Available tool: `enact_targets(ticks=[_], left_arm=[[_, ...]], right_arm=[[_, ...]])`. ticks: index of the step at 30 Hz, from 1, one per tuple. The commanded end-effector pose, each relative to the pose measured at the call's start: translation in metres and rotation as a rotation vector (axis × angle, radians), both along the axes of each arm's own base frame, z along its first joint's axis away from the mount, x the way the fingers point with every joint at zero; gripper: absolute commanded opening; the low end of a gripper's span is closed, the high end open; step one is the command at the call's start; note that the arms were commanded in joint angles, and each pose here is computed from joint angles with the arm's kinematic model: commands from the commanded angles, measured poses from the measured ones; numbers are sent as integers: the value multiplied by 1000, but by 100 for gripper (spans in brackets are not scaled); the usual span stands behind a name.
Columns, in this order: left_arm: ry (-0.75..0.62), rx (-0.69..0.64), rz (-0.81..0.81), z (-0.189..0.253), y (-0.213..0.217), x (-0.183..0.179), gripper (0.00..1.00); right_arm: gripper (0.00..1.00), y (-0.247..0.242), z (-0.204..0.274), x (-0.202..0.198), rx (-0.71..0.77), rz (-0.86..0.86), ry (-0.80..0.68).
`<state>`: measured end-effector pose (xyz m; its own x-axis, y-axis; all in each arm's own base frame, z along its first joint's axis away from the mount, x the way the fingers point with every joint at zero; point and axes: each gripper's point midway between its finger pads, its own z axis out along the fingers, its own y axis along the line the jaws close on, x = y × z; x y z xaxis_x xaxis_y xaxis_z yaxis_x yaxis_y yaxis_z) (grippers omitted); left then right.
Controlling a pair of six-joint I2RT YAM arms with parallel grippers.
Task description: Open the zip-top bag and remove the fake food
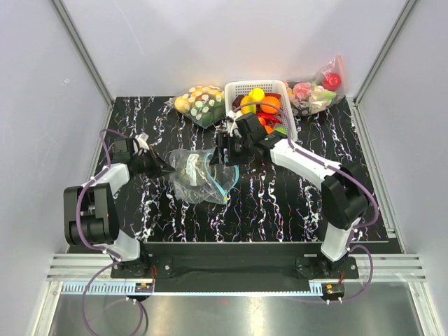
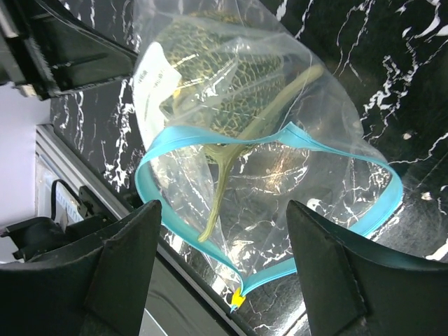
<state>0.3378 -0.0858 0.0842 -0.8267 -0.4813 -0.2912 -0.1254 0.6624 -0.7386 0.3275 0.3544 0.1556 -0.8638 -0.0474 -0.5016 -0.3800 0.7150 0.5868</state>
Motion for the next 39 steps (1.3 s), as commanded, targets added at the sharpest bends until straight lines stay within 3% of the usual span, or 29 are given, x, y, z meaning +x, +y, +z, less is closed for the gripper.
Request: enact_targets(ticks=[1, 8, 13, 27, 39], left_arm=[[-51, 2, -6, 12, 1, 1, 0], [-55, 1, -5, 13, 1, 1, 0], [-52, 1, -5, 12, 1, 0, 0], [-73, -10, 3, 19, 0, 6, 0], [-101, -24, 55, 33, 15, 26, 0]], right_arm=[[78, 16, 4, -1, 22, 29, -21], [73, 22, -14, -3, -6, 52, -1], [50, 26, -14, -4, 17, 67, 2], [3, 20, -12, -4, -2, 48, -18], [0, -11, -24, -12, -120, -10, -22]])
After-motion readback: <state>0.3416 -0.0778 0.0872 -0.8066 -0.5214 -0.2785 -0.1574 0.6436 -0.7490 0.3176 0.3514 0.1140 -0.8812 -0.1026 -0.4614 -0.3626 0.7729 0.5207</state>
